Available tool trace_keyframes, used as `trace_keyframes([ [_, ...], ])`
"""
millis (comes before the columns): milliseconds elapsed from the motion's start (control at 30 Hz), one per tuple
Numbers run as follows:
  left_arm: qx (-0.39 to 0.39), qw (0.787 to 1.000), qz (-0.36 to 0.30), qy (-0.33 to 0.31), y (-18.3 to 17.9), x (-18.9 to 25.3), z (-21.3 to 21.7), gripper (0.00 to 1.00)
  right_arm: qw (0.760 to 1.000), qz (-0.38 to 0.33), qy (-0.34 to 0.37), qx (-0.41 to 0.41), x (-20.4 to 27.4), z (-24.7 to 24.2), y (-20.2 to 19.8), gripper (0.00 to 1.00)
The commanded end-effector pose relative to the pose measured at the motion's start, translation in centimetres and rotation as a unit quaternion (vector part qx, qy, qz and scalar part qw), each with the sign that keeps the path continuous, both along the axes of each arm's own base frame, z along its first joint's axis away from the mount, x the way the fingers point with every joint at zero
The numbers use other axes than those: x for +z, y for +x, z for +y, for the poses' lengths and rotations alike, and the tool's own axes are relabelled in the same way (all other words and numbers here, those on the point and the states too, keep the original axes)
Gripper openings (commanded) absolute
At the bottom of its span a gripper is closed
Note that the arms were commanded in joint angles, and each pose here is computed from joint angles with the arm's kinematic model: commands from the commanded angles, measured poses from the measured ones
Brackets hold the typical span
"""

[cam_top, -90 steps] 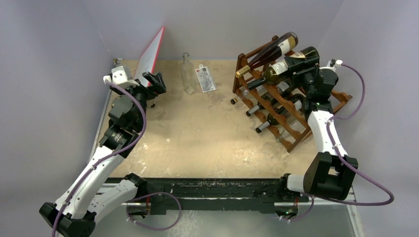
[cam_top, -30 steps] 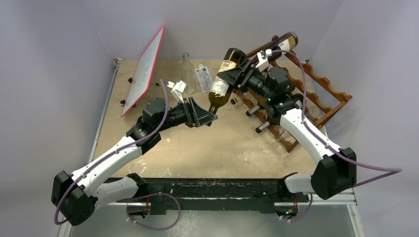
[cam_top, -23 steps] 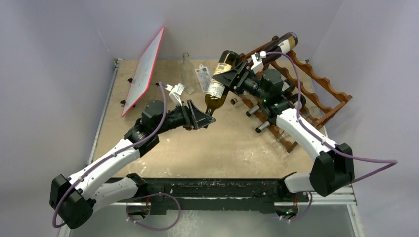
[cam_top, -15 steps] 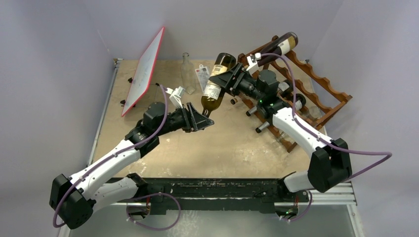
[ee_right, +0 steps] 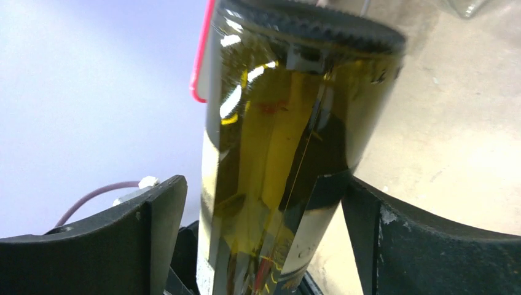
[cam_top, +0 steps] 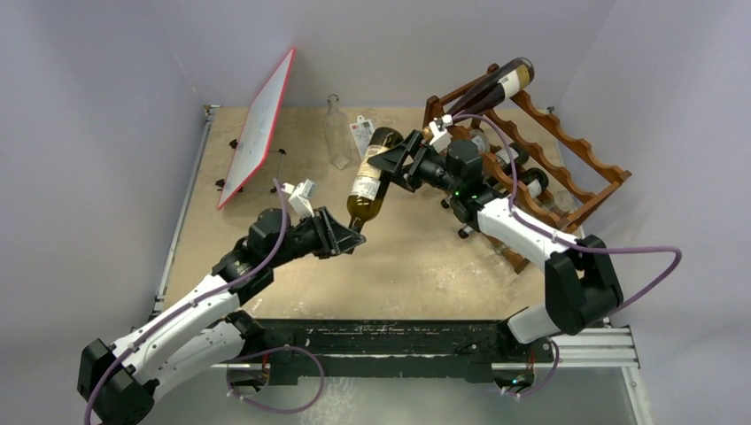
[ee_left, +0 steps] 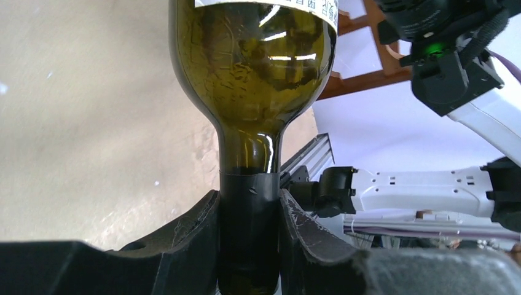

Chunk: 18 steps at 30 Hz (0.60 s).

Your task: Take the wine bottle off the wine rack

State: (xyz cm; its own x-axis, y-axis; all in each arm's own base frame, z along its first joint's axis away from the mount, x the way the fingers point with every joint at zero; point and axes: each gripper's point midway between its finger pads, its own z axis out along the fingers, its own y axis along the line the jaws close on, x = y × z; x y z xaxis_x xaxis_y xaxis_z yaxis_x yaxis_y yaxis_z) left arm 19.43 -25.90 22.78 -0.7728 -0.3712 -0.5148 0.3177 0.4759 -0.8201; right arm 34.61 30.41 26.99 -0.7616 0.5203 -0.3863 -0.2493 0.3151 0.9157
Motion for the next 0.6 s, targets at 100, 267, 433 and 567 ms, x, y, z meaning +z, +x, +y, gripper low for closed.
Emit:
trace_keyframes([
  [100, 0.071, 0.996, 0.009, -0.055, 0.3, 0.3, 2.0, 0.00, 0.999, -0.039, -0.030, -0.003, 0.0, 0.3, 2.5, 1.00],
  [267, 0.095, 0.994, 0.045, -0.014, 0.5, -2.1, 2.8, 0.00, 0.998, -0.042, -0.055, -0.012, -1.5, 0.2, 2.6, 1.00],
  [433, 0.096, 0.992, 0.084, 0.005, 0.3, -3.8, 2.7, 0.00, 0.990, -0.094, -0.105, -0.001, -0.8, 0.3, 2.0, 1.00],
  [567, 0.110, 0.989, 0.091, 0.035, 0.5, -4.2, 3.3, 0.00, 0.975, -0.158, -0.154, 0.034, 0.2, 1.0, 0.9, 0.99],
])
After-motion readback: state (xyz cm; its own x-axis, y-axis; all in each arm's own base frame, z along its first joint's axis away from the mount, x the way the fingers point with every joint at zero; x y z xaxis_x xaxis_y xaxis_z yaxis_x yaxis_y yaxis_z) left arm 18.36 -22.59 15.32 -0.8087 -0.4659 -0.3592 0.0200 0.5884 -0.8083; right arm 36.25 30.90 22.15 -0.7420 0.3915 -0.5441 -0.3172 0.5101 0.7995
